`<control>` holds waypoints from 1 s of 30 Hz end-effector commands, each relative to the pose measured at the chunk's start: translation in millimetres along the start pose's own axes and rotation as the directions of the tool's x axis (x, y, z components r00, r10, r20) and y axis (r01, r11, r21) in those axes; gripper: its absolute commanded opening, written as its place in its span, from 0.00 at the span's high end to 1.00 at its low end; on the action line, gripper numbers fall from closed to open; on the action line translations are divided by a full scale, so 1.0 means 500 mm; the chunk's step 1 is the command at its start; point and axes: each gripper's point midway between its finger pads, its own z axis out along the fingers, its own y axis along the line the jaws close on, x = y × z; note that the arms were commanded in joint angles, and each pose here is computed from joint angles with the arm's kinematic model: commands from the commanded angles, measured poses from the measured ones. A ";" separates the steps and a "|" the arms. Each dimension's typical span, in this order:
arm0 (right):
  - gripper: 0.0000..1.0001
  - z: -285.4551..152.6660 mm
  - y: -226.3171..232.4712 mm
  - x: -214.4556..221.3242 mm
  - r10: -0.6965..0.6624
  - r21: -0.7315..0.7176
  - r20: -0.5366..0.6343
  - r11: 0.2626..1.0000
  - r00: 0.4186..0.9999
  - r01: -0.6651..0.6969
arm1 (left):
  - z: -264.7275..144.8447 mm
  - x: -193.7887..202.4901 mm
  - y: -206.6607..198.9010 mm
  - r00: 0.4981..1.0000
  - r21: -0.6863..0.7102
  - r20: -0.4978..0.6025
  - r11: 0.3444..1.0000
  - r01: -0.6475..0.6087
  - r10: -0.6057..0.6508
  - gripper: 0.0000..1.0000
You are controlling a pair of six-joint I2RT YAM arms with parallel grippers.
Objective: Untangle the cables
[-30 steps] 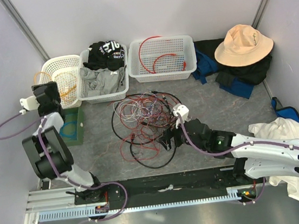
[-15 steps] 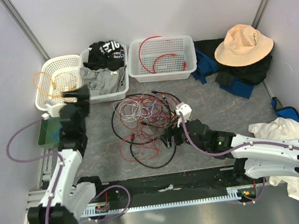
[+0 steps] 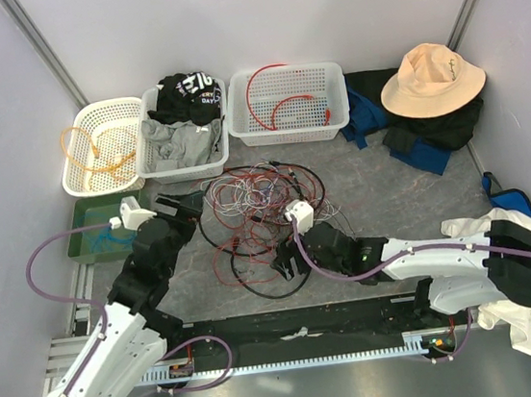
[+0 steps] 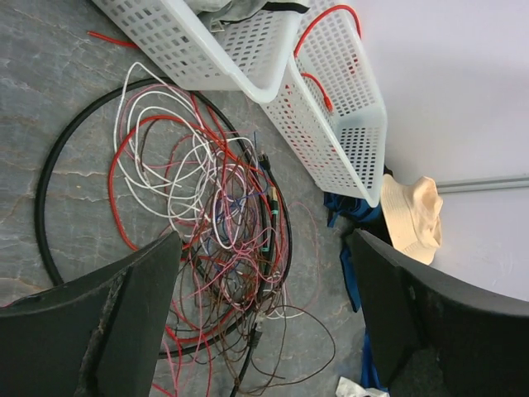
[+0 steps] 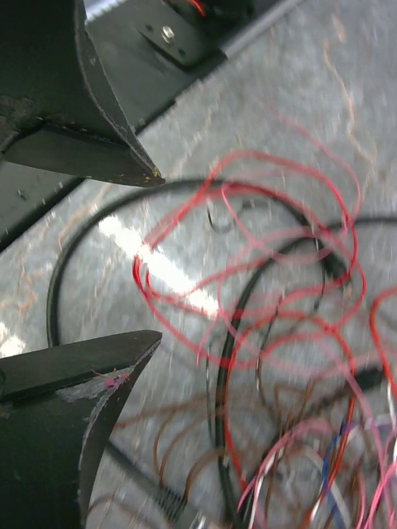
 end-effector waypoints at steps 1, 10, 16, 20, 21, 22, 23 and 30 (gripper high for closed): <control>0.22 -0.017 0.075 -0.066 0.002 -0.118 0.114 0.993 0.993 0.011 | -0.011 0.007 0.062 0.998 -0.063 0.005 0.996 -0.068 0.068 0.10; 0.33 0.044 0.062 -0.002 -0.131 -0.027 -0.033 0.991 0.991 0.130 | -0.015 0.026 0.075 0.997 -0.054 -0.030 0.996 -0.071 0.070 0.10; 0.79 0.059 0.043 -0.027 -0.136 0.076 -0.030 0.988 0.990 0.137 | -0.021 0.025 0.072 0.997 -0.043 -0.034 0.997 -0.070 0.069 0.12; 1.00 -0.021 0.059 -0.177 -0.120 0.113 0.155 0.988 0.981 0.103 | -0.032 0.012 0.061 0.998 -0.018 -0.014 0.998 -0.068 0.067 0.15; 1.00 -0.044 0.050 -0.198 -0.128 0.144 0.170 0.984 0.977 0.104 | -0.037 0.006 0.054 0.998 -0.004 -0.005 0.998 -0.063 0.063 0.16; 1.00 -0.067 0.053 -0.230 -0.126 0.150 0.205 0.984 0.971 0.096 | -0.038 0.004 0.052 0.998 0.001 -0.001 0.998 -0.064 0.064 0.16; 1.00 -0.119 0.065 -0.292 -0.123 0.138 0.272 0.987 0.954 0.087 | -0.040 0.002 0.051 0.998 0.004 0.002 0.998 -0.065 0.065 0.17; 1.00 -0.346 0.065 -0.515 -0.106 0.184 0.509 0.983 0.854 0.012 | -0.038 0.002 0.059 1.000 -0.013 0.009 1.000 -0.023 0.023 0.17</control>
